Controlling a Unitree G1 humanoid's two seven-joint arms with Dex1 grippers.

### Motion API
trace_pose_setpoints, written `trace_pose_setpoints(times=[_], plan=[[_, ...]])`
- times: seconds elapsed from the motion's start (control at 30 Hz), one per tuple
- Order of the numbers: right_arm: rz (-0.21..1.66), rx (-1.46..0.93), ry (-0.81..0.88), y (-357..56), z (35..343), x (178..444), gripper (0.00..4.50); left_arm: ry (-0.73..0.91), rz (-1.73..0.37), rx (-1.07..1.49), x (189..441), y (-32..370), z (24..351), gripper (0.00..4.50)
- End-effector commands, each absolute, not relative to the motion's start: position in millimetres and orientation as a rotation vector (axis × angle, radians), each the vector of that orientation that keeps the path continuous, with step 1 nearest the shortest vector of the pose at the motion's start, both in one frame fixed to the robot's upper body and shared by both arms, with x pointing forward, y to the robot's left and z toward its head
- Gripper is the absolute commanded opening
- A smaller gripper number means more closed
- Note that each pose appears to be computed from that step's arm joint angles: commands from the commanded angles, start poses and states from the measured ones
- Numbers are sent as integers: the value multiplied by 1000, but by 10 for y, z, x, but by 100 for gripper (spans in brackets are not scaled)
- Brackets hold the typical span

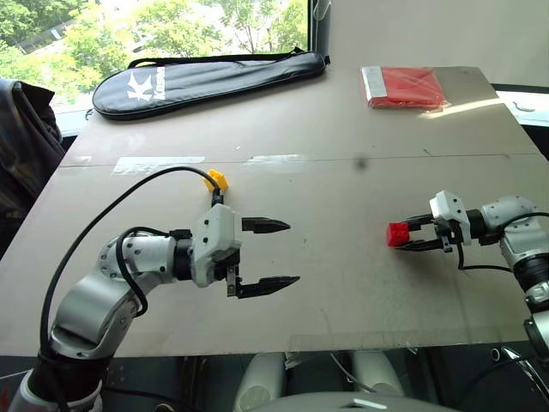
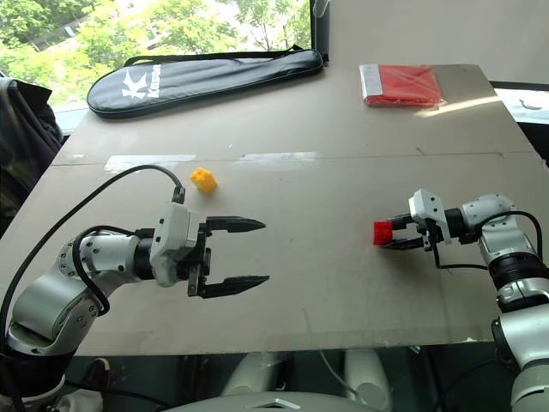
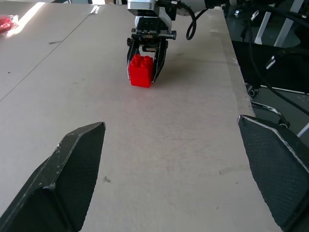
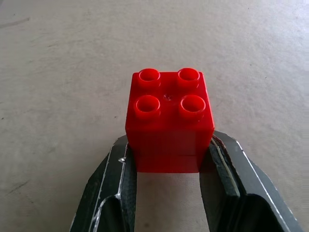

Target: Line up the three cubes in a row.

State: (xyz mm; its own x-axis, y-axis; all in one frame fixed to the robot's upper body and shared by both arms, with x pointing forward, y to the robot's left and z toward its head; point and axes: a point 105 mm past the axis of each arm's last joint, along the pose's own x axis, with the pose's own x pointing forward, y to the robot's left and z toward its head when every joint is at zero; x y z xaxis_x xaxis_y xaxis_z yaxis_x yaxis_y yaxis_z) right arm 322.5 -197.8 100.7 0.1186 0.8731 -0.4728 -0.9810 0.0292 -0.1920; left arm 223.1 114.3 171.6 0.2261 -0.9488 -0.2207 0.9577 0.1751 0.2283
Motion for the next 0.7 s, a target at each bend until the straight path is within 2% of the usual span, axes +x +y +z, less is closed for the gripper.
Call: trace_pose_setpoints(times=[0.03,0.4,0.47,0.5,0.6,0.63,0.7], plan=[[1511,-560,221,-1967,1119,3229,125,11,-1351,364,2161,1130,1766,450],[1542,-553,288,-1883,1150,3299,125,29,-1313,380,2175,1159,1723,450],[1549,-571,308,-1897,1131,3290,240,28,-1311,379,2176,1154,1723,450],[1547,-580,313,-1905,1126,3293,261,28,-1310,379,2176,1153,1724,450],[1537,-604,309,-1922,1131,3319,387,24,-1308,376,2177,1142,1727,450],[1533,-614,305,-1926,1135,3328,421,23,-1308,376,2177,1140,1728,450],[1521,-626,302,-1937,1145,3355,437,23,-1308,374,2177,1135,1728,450]])
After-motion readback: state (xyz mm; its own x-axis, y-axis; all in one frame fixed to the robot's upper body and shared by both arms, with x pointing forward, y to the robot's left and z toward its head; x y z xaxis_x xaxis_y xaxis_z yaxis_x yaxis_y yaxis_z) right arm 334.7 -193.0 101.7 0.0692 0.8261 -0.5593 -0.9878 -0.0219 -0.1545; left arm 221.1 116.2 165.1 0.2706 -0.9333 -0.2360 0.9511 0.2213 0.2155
